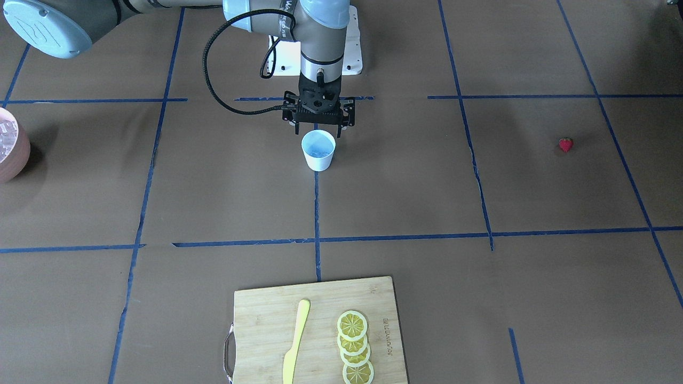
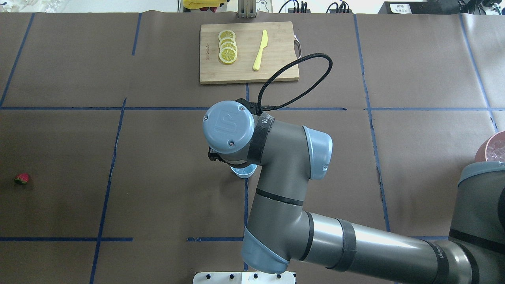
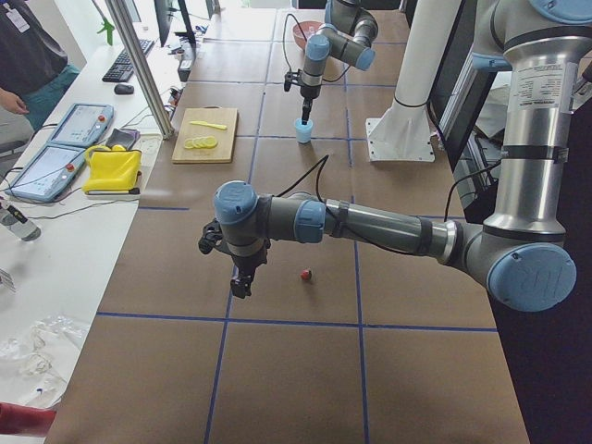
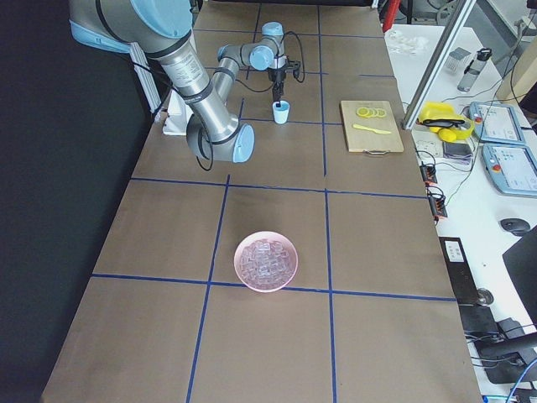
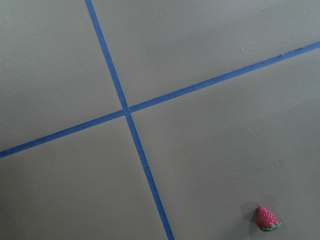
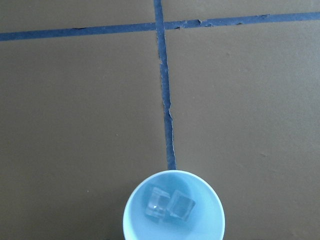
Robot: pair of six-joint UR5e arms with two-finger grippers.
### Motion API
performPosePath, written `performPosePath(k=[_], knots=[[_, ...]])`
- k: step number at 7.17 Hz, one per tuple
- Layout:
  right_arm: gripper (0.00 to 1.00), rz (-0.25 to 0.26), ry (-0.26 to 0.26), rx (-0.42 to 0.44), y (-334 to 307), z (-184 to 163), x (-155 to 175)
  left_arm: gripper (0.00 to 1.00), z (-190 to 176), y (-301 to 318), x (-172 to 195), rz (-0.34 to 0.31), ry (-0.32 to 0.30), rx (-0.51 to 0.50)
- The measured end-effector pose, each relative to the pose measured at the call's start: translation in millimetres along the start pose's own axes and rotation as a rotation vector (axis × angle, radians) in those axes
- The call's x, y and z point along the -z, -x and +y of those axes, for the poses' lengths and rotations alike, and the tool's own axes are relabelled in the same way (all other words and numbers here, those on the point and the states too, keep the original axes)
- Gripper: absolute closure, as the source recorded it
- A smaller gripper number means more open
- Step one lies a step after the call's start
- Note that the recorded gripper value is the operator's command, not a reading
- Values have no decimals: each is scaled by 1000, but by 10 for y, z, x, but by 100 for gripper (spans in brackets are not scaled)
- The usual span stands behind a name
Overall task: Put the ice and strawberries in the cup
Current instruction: 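Open the right gripper to drop the ice cube into the cup, then move the right gripper back over the pink bowl of ice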
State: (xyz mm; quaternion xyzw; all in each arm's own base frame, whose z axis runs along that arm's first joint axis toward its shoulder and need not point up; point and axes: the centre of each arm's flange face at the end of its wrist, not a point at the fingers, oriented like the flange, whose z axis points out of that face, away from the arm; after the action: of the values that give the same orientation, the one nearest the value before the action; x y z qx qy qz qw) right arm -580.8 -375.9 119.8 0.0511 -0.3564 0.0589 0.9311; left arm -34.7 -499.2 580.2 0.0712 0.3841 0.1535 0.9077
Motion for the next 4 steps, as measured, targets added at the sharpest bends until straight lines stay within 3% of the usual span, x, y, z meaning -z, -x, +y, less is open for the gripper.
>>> performPosePath(k=[1,4], knots=[[2,-7,-1,64,-208,-50,161,0,0,1,-1,0,0,0],[2,-26,19,251,-1508,-699,505,0,4,12,-13,1,3,3]])
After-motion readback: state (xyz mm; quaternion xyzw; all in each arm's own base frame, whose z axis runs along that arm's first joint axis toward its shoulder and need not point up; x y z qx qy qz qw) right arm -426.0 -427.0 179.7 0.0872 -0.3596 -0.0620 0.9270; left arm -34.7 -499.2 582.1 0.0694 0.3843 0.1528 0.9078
